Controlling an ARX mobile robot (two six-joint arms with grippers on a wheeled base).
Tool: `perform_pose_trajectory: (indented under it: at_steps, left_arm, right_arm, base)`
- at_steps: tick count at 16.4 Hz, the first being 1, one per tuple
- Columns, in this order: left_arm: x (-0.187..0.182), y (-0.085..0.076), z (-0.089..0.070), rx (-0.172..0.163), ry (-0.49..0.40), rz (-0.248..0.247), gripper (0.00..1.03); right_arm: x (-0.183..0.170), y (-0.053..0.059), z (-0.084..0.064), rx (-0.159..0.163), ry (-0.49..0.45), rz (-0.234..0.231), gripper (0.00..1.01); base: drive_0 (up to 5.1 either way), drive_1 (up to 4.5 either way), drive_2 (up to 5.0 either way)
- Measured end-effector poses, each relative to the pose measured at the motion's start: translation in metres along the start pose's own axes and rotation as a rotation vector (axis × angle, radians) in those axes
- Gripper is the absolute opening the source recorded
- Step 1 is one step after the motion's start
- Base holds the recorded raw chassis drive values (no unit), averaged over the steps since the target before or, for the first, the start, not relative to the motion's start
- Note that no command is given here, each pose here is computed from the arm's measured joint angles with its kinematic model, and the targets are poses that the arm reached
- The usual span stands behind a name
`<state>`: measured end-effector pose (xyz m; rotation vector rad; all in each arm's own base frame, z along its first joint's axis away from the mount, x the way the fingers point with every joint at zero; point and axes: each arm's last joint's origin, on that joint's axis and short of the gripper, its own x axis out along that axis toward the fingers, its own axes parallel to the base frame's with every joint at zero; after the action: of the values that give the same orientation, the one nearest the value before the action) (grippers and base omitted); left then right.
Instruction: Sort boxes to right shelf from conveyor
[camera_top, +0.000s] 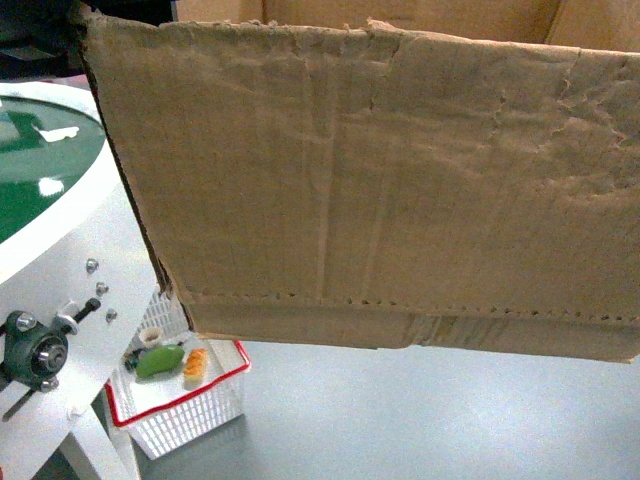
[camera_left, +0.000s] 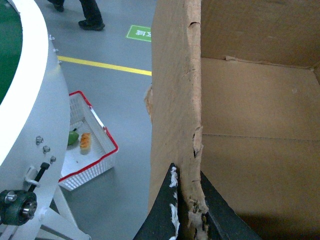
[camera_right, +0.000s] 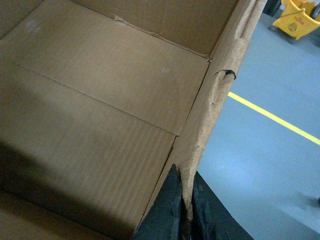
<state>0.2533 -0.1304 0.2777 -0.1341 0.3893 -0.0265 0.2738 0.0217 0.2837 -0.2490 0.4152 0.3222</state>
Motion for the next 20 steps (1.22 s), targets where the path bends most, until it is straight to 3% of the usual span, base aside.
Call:
perform_pose_trajectory:
  at_steps: [20]
  left_arm:
    - [0.0001,0.0021,0.0007,-0.002,-0.001,0.011,0.03]
  right_arm:
    - [0.0006,0.0014,0.0004,-0.003,-0.002,0.004,0.02]
  base:
    - [-0.5,-0.53,-0.5]
